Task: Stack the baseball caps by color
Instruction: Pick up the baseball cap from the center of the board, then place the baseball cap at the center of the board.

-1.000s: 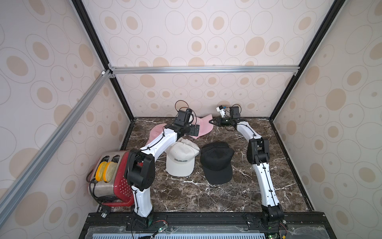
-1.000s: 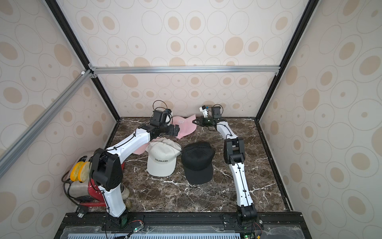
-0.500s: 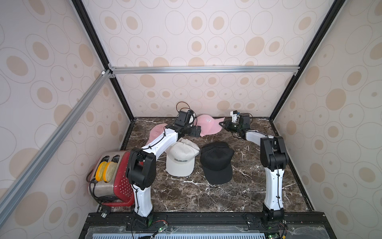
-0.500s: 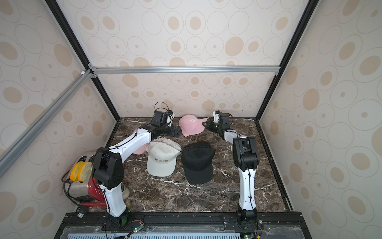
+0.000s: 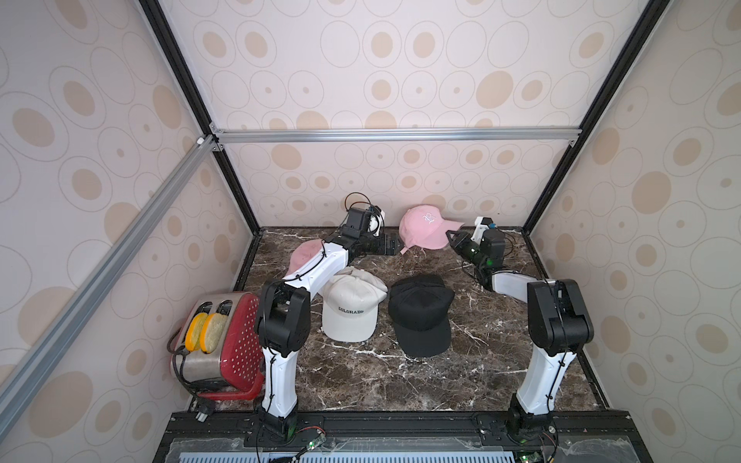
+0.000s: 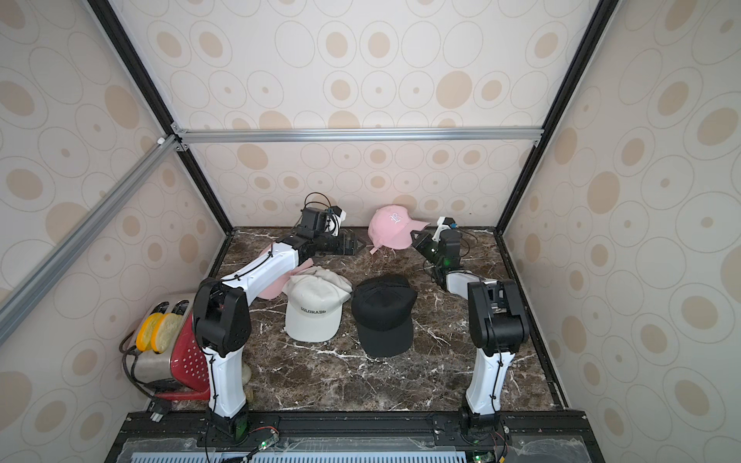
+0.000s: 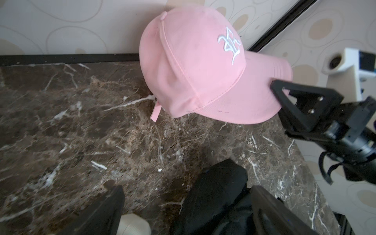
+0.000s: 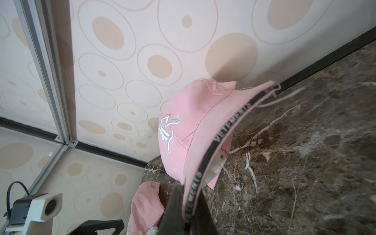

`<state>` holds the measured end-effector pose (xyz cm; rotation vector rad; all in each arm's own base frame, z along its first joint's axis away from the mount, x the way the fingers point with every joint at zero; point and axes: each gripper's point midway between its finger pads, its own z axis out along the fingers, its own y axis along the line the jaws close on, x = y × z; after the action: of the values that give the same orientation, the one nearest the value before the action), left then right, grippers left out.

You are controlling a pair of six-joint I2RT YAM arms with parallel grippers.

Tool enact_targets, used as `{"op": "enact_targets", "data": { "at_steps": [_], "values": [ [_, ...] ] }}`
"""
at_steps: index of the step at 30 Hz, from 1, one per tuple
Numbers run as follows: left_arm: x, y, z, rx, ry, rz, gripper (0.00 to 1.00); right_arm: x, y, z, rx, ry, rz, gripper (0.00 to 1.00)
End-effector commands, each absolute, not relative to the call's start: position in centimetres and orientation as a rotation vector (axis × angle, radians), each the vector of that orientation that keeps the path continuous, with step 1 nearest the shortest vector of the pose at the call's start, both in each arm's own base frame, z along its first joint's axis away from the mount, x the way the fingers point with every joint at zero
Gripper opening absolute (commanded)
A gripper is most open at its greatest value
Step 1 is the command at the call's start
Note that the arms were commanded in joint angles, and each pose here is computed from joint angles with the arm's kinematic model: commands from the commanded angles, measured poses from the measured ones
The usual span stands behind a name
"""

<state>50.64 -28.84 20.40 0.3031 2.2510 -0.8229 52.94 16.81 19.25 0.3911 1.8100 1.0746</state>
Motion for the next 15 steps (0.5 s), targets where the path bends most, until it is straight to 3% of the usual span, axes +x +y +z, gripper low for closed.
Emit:
{"op": "enact_targets", "data": {
  "at_steps": [1,6,15],
  "values": [
    [51.1,-29.7,21.9,0.320,2.218,-0.909,0.99,52.6,14.2,21.0,0.522,1.662,0.998,0.00],
    [50.9,-29.6,20.6,0.322,2.251,-0.896,0.99,50.9,11.6,19.5,0.667,1.572,0.871,0.00],
    [50.8,-29.6,19.6,0.311,2.285,-0.893,0.99,51.6,10.1,15.2,0.760,1.569,0.783,0.00]
  ]
}}
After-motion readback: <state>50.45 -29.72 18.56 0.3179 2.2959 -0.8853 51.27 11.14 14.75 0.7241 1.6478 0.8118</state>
